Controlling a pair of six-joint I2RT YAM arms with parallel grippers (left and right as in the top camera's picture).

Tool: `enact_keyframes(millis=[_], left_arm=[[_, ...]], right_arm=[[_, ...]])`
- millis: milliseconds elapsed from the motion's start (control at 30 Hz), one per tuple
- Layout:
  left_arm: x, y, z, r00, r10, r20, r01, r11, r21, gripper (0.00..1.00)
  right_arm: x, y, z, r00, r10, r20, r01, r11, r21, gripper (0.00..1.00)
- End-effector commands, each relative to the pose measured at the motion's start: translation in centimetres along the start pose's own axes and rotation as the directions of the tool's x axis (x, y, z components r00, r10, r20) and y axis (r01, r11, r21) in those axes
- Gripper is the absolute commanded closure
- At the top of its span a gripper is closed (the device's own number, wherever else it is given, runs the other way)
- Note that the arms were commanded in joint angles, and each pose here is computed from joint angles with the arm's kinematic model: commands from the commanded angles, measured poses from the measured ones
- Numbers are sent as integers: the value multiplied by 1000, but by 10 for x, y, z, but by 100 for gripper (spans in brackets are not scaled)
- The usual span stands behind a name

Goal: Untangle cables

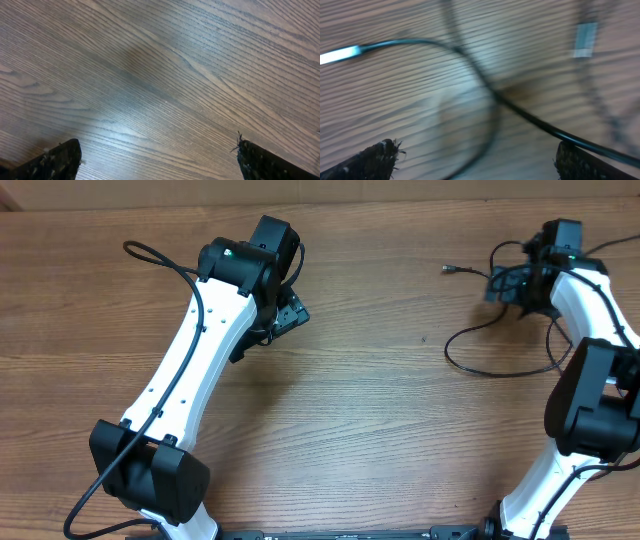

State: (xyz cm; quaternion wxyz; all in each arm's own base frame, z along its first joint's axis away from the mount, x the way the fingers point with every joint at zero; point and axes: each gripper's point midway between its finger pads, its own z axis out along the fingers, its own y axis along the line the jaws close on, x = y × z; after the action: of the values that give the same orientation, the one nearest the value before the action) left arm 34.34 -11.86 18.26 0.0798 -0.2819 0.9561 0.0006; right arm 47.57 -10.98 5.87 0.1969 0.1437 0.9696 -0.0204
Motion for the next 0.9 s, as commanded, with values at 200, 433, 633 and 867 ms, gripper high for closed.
enact_keyframes(millis=[200,433,633,867], left_arm=[[-2,1,-2,1000,8,15,-8,1000,-3,0],[-2,1,-2,1000,8,15,-8,1000,-2,0],[-2,1,-2,1000,8,14,-8,1000,-2,0],[-2,1,-2,1000,8,14,-8,1000,-2,0]], right_arm=[[-20,-72,-17,997,32,66,-47,971,235,0],[-24,-77,-11,996,-63,55,48,970,239,0],[9,-69,13,999,-48,-18,50,995,91,16],[31,-80,26,998,-24,-52,29,995,99,40]])
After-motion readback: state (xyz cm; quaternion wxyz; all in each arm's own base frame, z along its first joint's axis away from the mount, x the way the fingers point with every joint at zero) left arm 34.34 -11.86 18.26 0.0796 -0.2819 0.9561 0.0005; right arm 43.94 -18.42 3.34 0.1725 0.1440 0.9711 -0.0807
